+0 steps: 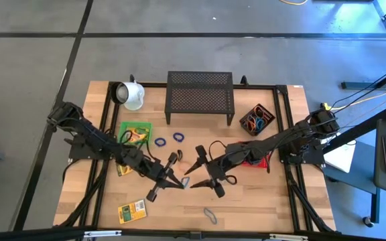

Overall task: Pick & Place Office Desk Supplies
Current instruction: Put the blue rubber band into the black bin

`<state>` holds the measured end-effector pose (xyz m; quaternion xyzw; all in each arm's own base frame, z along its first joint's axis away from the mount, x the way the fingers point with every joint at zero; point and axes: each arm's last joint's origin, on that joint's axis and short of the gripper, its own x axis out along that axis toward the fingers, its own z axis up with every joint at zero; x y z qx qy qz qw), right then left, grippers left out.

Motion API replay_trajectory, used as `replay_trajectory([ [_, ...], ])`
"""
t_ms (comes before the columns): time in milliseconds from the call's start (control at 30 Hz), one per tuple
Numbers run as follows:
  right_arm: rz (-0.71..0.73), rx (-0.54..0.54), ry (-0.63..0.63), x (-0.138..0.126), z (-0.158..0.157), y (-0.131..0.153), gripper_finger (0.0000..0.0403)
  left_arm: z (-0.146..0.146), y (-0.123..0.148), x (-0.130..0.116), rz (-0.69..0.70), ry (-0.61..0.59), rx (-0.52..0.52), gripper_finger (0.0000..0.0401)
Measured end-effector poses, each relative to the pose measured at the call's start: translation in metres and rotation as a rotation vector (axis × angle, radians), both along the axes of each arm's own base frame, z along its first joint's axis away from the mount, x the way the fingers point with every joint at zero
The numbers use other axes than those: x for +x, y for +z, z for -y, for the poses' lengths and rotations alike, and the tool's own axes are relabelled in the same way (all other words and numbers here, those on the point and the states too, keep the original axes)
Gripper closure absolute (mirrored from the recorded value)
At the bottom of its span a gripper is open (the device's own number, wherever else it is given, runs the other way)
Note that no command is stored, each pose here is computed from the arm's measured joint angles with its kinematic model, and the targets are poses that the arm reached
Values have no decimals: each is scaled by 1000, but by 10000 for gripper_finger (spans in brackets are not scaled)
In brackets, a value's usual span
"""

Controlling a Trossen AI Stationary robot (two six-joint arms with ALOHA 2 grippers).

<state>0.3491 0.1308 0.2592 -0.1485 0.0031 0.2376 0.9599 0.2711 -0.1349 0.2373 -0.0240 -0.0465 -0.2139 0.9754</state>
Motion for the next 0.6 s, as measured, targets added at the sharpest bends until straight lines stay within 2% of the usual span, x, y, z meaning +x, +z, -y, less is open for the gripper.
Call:
replay_trajectory([
  [600, -1, 1, -1, 0, 0, 0, 174, -13, 0, 6, -9, 77, -17, 397],
])
